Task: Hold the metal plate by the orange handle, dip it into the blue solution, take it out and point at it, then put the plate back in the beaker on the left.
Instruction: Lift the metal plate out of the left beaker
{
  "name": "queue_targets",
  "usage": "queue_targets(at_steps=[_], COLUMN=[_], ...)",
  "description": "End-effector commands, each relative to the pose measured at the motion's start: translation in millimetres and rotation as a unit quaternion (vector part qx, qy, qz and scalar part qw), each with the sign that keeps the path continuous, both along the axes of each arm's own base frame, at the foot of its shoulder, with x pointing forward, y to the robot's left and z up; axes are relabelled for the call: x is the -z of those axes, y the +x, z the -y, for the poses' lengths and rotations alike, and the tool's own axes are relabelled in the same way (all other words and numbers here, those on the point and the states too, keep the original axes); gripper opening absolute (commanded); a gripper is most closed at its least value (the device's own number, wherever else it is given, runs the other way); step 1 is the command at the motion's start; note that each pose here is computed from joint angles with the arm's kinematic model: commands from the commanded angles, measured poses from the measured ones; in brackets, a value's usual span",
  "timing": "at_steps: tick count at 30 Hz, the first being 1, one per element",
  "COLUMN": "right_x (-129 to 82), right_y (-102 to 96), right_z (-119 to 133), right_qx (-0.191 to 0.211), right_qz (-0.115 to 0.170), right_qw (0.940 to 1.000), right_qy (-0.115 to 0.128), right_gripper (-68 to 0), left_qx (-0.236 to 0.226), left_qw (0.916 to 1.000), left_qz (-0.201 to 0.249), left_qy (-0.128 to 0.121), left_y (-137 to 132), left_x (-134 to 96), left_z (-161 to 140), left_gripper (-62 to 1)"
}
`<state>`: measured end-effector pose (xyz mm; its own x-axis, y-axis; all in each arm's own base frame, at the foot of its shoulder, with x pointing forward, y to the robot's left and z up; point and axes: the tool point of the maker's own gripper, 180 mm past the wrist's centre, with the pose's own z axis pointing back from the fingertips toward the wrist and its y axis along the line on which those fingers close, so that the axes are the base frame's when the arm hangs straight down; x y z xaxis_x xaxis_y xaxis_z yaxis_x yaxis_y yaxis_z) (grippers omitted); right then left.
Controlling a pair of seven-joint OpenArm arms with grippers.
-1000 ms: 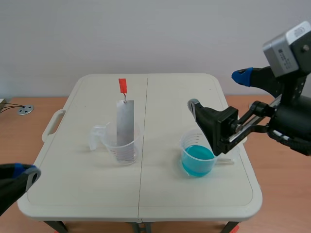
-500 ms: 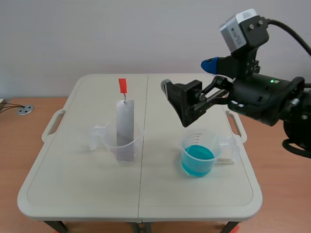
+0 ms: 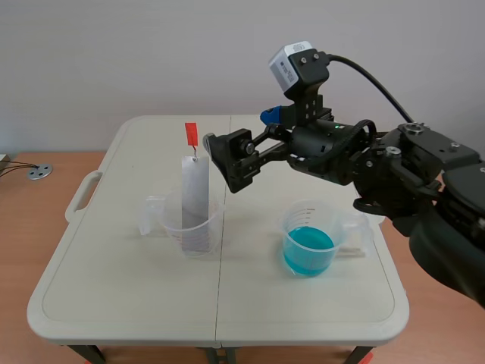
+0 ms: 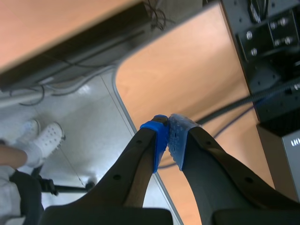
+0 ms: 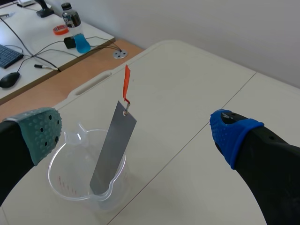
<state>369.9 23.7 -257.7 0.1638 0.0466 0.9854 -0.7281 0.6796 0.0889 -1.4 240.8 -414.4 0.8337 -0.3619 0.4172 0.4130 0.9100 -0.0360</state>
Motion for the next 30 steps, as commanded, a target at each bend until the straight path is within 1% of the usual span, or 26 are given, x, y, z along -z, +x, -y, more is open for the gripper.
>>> queue_targets(at_steps=[1, 6, 12, 16, 20, 25, 30], right_x=[-21, -22, -16, -12, -11, -3, -1], right_y=[9.8, 20.0, 28.5, 34.7, 40.0, 46.0, 48.5], right_z=[-9, -32, -59, -68, -76, -84, -92], right_qx=[-0.007, -0.024, -0.042, -0.044, -0.044, -0.044, -0.054], right_qz=[0.023, 0.018, -0.006, -0.022, -0.030, -0.052, -0.062], right_qw=[0.9996, 0.9994, 0.9991, 0.9988, 0.9986, 0.9976, 0.9966], right_qy=[0.017, 0.018, 0.004, -0.001, 0.001, -0.008, -0.008], right_gripper=[-1.2, -1.2, -1.2, -1.2, -1.2, -1.2, -1.2], left_qx=[-0.005, -0.011, -0.012, -0.013, -0.013, -0.012, -0.012], left_qw=[0.9999, 0.9999, 0.9997, 0.9996, 0.9996, 0.9996, 0.9996], left_qz=[0.006, -0.009, -0.022, -0.023, -0.023, -0.024, -0.024], left_qy=[-0.011, -0.005, -0.003, -0.002, -0.002, -0.005, -0.005], left_y=[2, -5, -13, -13, -14, -14, -14], left_x=[0, 12, 18, 18, 18, 18, 18], left_z=[7, 0, -3, -4, -4, -3, -3], left_gripper=[-59.3, -59.3, -59.3, -59.3, -59.3, -59.3, -59.3])
